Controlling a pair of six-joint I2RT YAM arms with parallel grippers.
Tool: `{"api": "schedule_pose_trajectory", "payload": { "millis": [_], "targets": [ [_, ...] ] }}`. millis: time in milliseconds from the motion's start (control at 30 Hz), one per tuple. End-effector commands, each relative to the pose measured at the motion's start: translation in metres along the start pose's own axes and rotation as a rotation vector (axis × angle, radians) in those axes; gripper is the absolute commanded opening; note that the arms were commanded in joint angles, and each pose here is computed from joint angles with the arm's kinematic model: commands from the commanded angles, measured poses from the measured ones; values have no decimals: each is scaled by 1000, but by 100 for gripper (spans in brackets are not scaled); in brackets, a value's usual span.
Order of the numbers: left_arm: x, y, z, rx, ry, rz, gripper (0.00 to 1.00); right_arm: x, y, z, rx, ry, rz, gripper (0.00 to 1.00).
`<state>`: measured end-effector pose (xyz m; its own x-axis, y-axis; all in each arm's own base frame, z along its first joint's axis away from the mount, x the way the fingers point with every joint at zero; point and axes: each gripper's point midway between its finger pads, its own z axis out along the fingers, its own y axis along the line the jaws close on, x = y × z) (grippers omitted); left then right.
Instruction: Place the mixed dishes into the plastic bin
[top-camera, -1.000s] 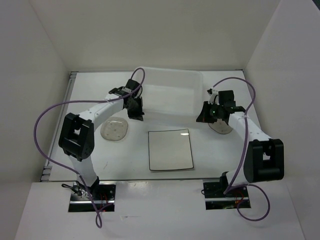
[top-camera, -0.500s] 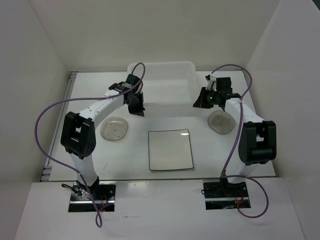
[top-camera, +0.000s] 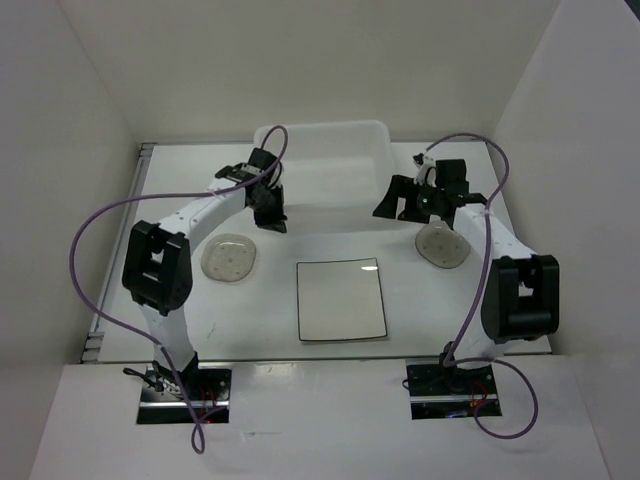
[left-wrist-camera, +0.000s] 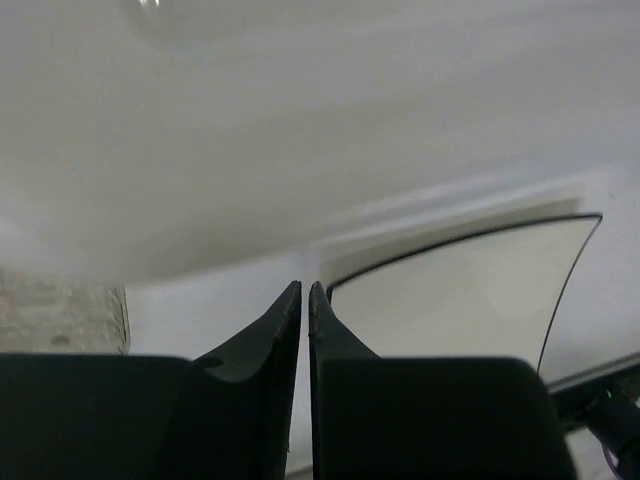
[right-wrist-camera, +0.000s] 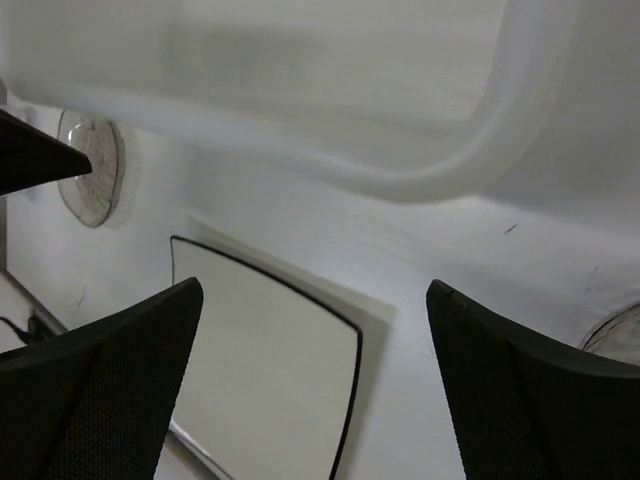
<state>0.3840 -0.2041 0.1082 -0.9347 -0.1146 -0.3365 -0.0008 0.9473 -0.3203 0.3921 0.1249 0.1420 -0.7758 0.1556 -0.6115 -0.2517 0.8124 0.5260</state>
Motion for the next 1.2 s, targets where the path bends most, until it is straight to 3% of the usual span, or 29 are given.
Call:
{"api": "schedule_pose_trajectory", "payload": {
  "millis": [0, 67, 167, 200, 233, 333, 467, 900, 1167],
  "targets": [
    [18, -11, -32, 85, -14, -38, 13, 31, 22, -24, -50, 51, 73, 100],
    [27, -20, -48, 158, -35, -77, 26, 47, 20, -28, -41, 86, 97, 100],
    [66, -19, -46, 187, 34, -123, 38, 75, 15, -29, -6, 146, 144, 100],
    [74, -21, -45, 190, 45, -120, 48, 91, 10, -28, 6, 179, 188, 100],
    [79, -18, -44, 184, 53, -123, 50, 96, 11, -27, -5, 188, 202, 100],
    [101, -19, -44, 196, 75, -152, 69, 102, 11, -25, -8, 205, 222, 100],
    [137, -22, -34, 197, 161, -165, 82, 120, -1, -16, 24, 271, 278, 100],
    [187, -27, -8, 192, 225, -146, 82, 175, 25, -8, 27, 399, 239, 100],
    [198, -36, 13, 230, 212, -197, 73, 202, 23, 3, 41, 480, 264, 100]
  ]
}}
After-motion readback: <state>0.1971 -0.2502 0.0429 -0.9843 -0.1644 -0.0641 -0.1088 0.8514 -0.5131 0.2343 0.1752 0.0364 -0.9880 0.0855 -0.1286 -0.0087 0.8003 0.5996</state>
